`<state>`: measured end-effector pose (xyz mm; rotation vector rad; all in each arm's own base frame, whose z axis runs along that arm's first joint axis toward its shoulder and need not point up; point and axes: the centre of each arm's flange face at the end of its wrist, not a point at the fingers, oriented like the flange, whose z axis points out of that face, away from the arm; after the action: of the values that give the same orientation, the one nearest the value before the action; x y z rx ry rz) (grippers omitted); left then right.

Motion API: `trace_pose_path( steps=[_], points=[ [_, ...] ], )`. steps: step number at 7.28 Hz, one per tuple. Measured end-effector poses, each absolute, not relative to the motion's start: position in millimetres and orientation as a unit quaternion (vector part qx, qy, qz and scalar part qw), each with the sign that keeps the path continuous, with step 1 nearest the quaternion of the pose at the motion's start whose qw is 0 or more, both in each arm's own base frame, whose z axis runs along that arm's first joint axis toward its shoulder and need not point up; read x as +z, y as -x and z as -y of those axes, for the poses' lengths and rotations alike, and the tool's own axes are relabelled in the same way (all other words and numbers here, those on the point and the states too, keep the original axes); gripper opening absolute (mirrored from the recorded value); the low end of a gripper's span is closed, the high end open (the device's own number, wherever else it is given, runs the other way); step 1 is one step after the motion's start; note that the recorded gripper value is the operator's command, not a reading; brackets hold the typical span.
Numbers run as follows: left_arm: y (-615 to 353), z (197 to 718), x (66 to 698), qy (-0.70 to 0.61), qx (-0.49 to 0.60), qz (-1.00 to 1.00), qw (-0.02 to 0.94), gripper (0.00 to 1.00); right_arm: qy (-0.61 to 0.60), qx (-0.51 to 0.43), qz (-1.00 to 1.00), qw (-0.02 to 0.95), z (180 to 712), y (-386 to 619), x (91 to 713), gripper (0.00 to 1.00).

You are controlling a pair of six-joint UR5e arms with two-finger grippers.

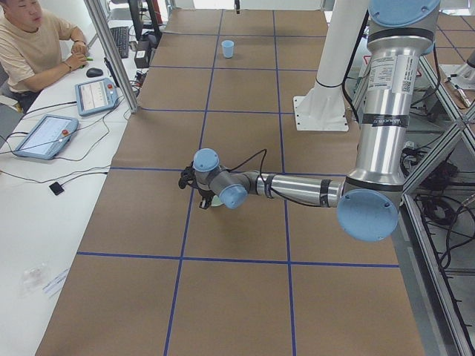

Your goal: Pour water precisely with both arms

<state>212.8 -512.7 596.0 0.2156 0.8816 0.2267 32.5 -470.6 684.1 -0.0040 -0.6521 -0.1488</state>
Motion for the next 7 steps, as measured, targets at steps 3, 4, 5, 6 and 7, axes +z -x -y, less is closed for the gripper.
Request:
trace_pose_path(
  steps=[3,4,5,6,7],
  points=[
    [-208.3,515.2,597.7,-0.113,0.109,-0.428,0.89,1.0,0.003,-0.073,0.32,0.945,469.7,-32.7,685.4,0.99],
    [-192.5,521.0,594.3,-0.116,0.099,-0.433,0.888,1.0,0.004,-0.072,0.319,0.945,469.5,-32.7,685.8,0.99],
    [-165.2,529.0,592.1,-0.119,0.08,-0.441,0.886,1.0,0.004,-0.072,0.32,0.945,469.1,-32.7,686.3,0.99],
    [-138.7,535.0,592.2,-0.124,0.064,-0.445,0.885,1.0,0.005,-0.072,0.32,0.945,468.7,-32.7,686.7,0.99],
    [-116.9,539.4,595.1,-0.13,0.064,-0.44,0.886,1.0,0.005,-0.072,0.32,0.945,468.5,-32.7,687.4,0.99]
  ],
)
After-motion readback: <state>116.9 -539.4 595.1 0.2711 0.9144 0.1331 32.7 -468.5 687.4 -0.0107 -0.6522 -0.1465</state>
